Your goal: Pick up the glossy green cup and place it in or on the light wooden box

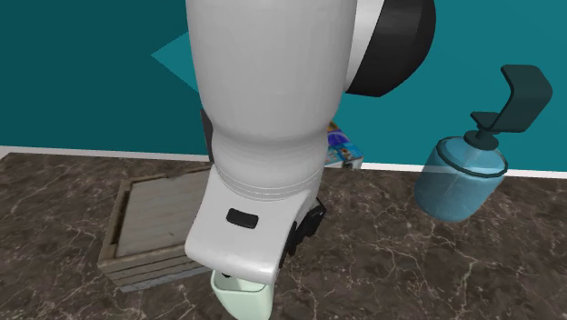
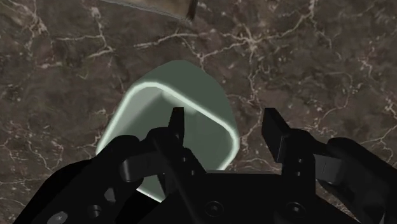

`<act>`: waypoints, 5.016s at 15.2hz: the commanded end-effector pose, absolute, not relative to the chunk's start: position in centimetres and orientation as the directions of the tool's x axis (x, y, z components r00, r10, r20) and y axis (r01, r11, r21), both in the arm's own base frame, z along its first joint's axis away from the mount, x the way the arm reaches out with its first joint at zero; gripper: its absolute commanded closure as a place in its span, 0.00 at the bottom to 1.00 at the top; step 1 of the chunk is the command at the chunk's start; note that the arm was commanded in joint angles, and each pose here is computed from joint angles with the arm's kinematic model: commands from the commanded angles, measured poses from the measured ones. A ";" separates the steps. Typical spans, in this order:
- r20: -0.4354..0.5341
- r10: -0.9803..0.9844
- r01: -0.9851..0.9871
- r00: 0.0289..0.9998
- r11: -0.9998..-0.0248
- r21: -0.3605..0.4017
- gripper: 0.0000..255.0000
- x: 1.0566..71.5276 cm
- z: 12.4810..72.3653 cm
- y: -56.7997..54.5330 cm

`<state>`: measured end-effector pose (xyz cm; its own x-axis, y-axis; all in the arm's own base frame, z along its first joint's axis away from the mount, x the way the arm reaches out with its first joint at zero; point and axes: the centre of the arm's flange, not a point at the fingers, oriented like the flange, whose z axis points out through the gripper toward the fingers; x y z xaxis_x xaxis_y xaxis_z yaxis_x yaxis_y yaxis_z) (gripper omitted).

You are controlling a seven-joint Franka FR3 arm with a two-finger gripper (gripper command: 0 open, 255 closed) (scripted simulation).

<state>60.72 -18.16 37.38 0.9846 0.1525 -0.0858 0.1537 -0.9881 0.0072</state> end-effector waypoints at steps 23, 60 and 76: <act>-0.086 0.152 0.154 0.985 -0.988 0.007 1.00 60.7 44.8 -18.2; -0.086 0.152 0.154 0.985 -0.988 0.007 1.00 43.2 58.4 -28.0; -0.086 0.152 0.154 0.985 -0.988 0.007 1.00 43.2 49.9 -28.0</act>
<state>43.25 -28.06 50.45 0.9845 0.1526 -0.0864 0.1537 -0.9881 0.0067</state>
